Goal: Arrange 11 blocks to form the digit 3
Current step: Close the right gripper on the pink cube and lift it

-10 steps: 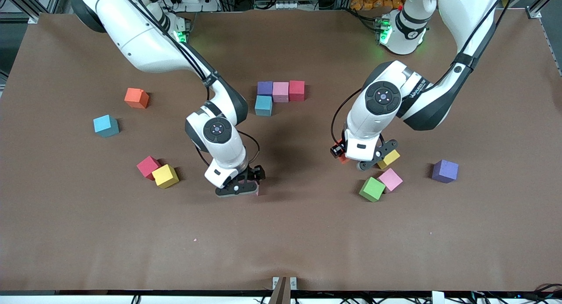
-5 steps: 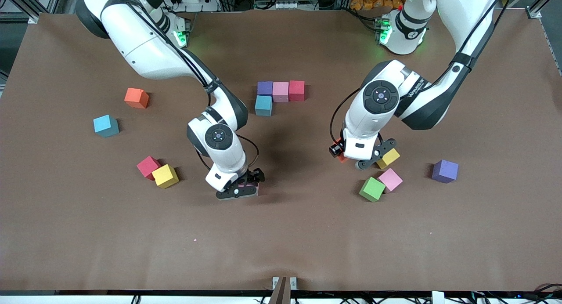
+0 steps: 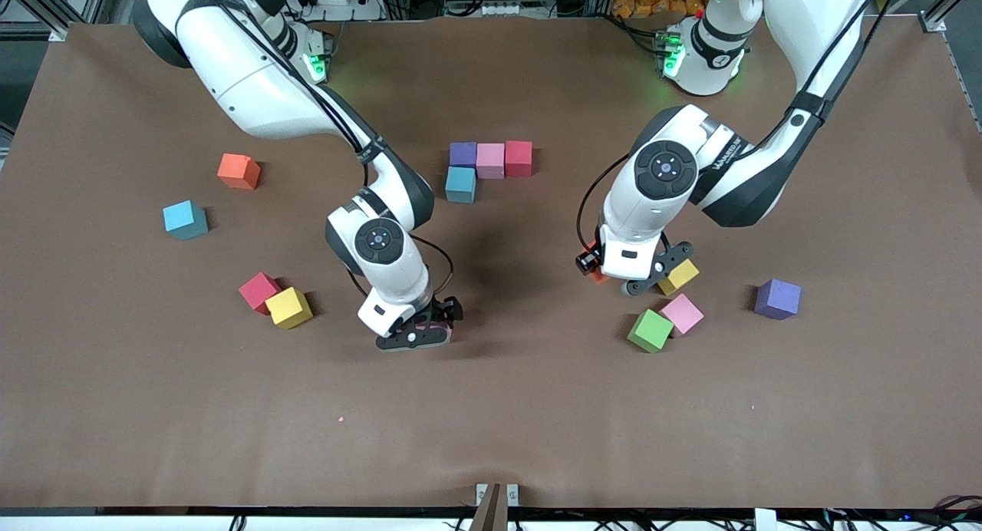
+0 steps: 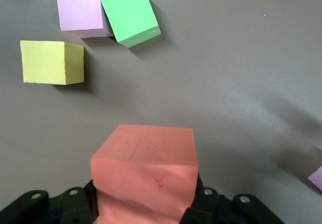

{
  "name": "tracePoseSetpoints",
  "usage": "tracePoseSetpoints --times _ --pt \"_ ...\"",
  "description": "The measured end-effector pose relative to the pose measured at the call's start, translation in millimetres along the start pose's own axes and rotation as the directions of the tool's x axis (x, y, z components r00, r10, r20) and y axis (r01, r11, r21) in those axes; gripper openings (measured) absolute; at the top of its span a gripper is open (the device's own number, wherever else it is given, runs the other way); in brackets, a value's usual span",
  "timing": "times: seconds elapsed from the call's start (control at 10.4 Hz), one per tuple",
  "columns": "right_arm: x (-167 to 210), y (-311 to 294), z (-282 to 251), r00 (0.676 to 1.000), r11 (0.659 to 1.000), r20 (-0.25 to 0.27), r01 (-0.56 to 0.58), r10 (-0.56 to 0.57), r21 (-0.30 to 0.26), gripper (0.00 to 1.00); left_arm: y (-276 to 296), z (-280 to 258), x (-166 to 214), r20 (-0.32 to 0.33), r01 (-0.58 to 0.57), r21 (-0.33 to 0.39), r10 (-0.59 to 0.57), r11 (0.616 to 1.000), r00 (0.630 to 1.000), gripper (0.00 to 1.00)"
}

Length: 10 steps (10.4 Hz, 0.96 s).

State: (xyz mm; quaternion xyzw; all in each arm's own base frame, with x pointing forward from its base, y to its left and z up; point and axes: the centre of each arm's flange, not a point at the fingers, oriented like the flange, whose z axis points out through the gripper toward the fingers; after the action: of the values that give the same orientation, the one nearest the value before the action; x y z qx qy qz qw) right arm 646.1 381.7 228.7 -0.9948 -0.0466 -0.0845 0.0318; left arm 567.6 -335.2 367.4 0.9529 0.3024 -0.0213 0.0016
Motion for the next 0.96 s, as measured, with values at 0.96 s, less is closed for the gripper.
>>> tracePoseSetpoints --times 0.96 --pt "-2.3 2.4 26.6 0.995 0.996 0.044 -0.092 0.091 0.019 0.65 -1.0 0.4 2.6 -0.001 0.004 0.001 -0.004 1.000 1.000 0.63"
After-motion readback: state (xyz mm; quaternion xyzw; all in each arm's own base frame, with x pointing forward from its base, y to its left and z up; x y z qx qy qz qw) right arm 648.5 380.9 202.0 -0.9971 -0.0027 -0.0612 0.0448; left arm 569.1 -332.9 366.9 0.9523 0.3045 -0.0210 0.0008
